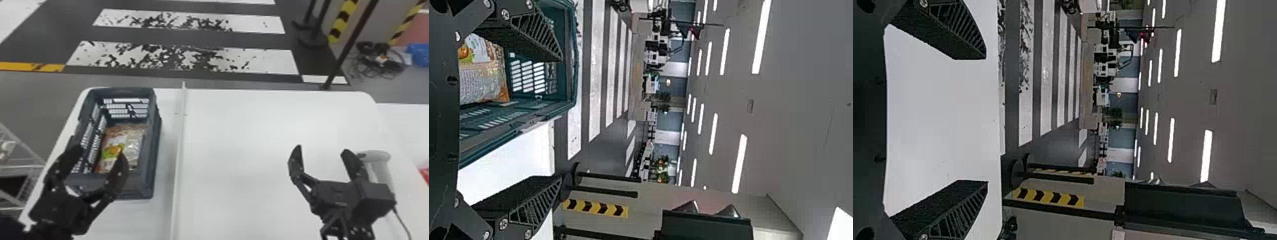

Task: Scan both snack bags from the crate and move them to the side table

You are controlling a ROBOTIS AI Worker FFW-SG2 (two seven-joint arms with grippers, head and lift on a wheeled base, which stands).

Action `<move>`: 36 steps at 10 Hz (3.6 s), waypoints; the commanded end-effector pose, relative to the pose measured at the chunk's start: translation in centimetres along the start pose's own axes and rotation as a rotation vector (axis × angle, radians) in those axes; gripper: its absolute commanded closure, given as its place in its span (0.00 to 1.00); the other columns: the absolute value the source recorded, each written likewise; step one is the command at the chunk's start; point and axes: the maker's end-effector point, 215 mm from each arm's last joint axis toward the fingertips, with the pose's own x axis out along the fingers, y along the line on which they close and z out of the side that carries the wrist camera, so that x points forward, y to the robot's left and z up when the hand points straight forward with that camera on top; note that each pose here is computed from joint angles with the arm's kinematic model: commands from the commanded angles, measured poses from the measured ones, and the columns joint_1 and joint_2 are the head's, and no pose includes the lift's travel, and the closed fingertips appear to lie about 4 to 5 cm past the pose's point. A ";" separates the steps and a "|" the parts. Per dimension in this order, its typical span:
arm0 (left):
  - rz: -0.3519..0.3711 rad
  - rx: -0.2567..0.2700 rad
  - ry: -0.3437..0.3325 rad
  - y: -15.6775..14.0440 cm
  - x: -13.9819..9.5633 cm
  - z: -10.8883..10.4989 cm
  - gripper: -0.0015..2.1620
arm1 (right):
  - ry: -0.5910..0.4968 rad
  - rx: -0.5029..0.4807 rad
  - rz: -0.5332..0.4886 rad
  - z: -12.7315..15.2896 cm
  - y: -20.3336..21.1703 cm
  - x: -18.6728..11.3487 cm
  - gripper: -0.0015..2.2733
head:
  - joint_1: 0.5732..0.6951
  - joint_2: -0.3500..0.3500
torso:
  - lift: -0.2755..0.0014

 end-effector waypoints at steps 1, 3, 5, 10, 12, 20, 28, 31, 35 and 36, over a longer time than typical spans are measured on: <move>-0.004 -0.003 0.004 -0.4 0.1 -0.3 0.08 | 0.003 0.014 0.027 -0.9 2.6 -1.1 0.02 | 1.00 0.52 | 0.72; -0.009 -0.002 0.009 -0.8 0.2 -0.6 0.08 | 0.003 0.020 0.034 -1.8 4.0 -2.1 0.02 | 1.00 0.58 | 0.72; -0.017 0.003 0.002 -1.0 0.3 0.0 0.08 | -0.001 0.030 0.046 -2.4 4.8 -2.8 0.02 | 1.00 0.62 | 0.72; -0.003 0.053 0.189 5.0 1.0 1.3 0.08 | -0.002 0.028 0.058 -2.6 5.1 -3.2 0.03 | 1.00 0.68 | 0.72; 0.015 0.045 0.332 7.3 1.8 -0.7 0.08 | 0.001 0.027 0.063 -2.8 5.2 -3.2 0.03 | 1.00 0.76 | 0.72; -0.049 0.166 0.485 11.1 7.7 -1.9 0.08 | 0.005 0.026 0.078 -2.6 6.1 -3.7 0.03 | 1.00 0.81 | 0.72; -0.240 0.371 0.644 10.8 14.2 -7.0 0.08 | 0.044 -0.014 0.090 -3.1 7.4 -4.2 0.03 | 1.00 0.80 | 0.72; -0.352 0.451 0.697 7.6 16.9 -9.6 0.08 | 0.051 -0.016 0.090 -3.3 7.5 -4.6 0.03 | 1.00 0.76 | 0.72; -0.444 0.476 0.770 6.1 16.2 -11.5 0.08 | 0.046 -0.015 0.086 -3.0 7.2 -4.8 0.03 | 1.00 0.70 | 0.72; -0.451 0.489 0.796 6.7 15.8 -12.0 0.08 | 0.048 -0.015 0.086 -3.0 7.2 -4.8 0.03 | 1.00 0.69 | 0.72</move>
